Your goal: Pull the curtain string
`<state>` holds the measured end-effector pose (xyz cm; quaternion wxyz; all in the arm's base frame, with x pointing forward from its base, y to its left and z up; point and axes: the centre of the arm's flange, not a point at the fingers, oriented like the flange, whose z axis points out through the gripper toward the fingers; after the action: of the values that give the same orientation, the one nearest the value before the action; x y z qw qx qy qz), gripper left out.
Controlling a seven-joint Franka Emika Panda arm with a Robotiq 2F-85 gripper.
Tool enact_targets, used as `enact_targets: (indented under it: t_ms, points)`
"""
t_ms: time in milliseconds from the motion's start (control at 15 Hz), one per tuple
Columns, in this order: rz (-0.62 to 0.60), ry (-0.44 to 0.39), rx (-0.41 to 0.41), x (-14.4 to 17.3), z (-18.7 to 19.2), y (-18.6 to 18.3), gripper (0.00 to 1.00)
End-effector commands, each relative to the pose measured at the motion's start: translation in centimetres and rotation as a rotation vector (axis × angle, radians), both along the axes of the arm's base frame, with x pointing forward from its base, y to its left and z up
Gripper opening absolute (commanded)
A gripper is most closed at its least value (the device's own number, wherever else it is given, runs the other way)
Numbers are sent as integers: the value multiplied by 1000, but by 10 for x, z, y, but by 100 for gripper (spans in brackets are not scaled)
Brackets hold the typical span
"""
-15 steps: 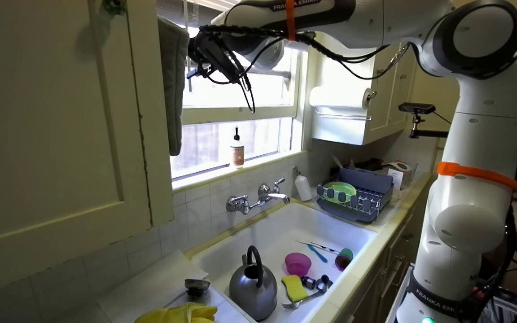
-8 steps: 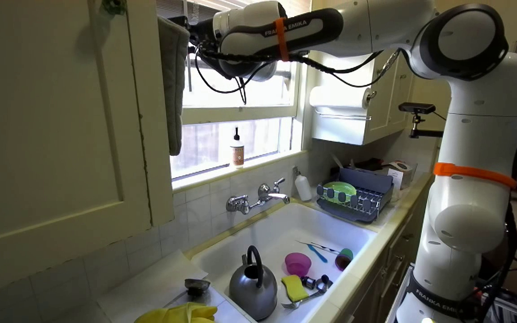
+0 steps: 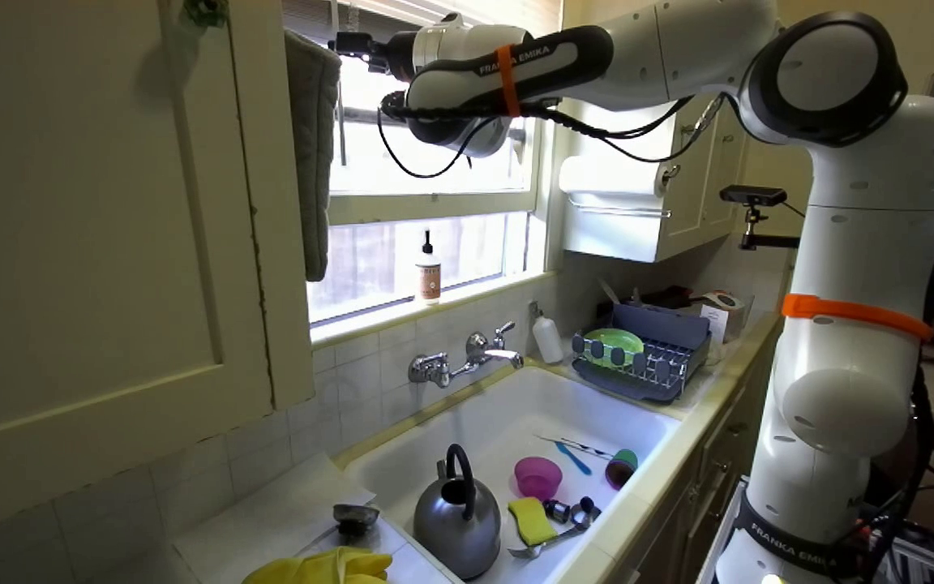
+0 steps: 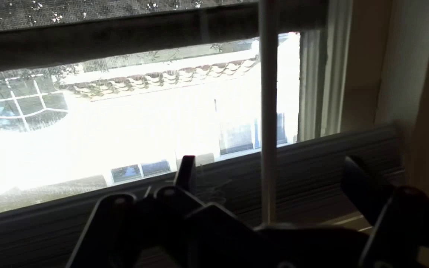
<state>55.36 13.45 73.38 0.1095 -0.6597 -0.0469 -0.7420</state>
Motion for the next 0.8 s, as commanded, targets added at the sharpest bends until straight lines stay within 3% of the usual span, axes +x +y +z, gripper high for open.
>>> enact_targets:
  t_ms: [0,333,400,467,733]
  points:
    - [-13,-3,-21,-2,-12,28,100]
    - [17,23,4,5,-29,46,100]
    - [16,24,8,6,-31,48,94]
    - [14,21,10,7,-32,50,74]
    - [2,6,15,8,-36,51,44]
